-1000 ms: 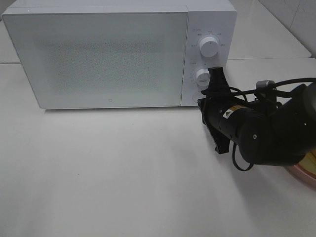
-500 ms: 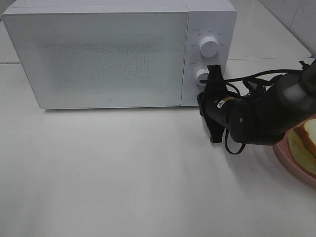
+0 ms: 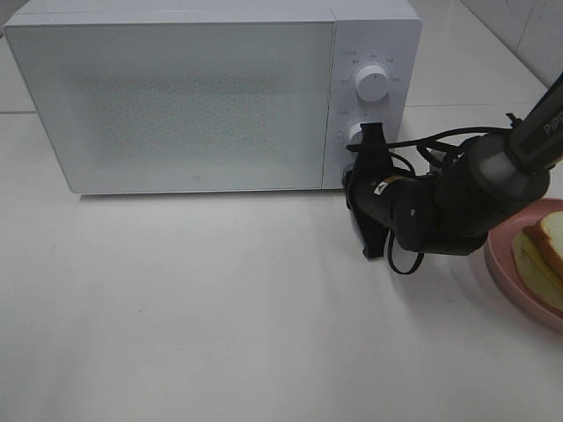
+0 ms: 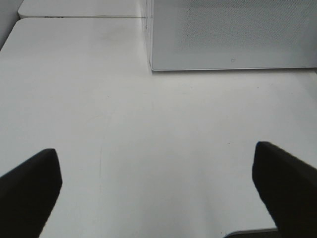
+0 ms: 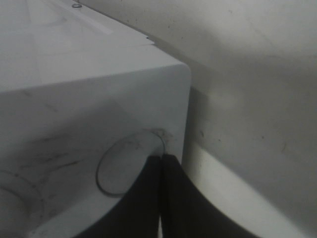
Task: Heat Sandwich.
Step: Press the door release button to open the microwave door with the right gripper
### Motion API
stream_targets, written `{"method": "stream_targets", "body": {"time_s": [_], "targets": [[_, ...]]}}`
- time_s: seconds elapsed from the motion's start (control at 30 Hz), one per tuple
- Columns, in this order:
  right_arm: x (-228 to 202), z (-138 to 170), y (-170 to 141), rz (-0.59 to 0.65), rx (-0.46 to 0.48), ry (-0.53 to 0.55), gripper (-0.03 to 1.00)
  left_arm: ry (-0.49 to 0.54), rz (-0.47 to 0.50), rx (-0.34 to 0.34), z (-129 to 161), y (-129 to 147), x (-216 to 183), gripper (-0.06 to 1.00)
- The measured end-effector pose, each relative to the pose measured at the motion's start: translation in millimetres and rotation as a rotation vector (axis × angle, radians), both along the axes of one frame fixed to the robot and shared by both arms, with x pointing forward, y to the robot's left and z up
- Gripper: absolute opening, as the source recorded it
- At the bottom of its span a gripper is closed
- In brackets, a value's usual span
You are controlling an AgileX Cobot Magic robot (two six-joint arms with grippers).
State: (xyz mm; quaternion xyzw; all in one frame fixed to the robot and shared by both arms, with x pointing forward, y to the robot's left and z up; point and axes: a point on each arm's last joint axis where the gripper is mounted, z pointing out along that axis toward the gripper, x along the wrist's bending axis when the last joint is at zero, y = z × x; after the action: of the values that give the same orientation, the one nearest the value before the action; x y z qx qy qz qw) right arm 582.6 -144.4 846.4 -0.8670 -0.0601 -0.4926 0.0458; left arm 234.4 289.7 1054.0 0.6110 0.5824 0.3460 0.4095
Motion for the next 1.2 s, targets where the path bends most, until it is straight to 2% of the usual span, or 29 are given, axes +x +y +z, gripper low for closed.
{"method": "stream_targets", "body": {"time_s": [1.2], "targets": [[-2, 21, -6, 0.003, 0.006, -0.006, 0.01, 0.000, 0.000, 0.000, 0, 0, 0, 0.99]]}}
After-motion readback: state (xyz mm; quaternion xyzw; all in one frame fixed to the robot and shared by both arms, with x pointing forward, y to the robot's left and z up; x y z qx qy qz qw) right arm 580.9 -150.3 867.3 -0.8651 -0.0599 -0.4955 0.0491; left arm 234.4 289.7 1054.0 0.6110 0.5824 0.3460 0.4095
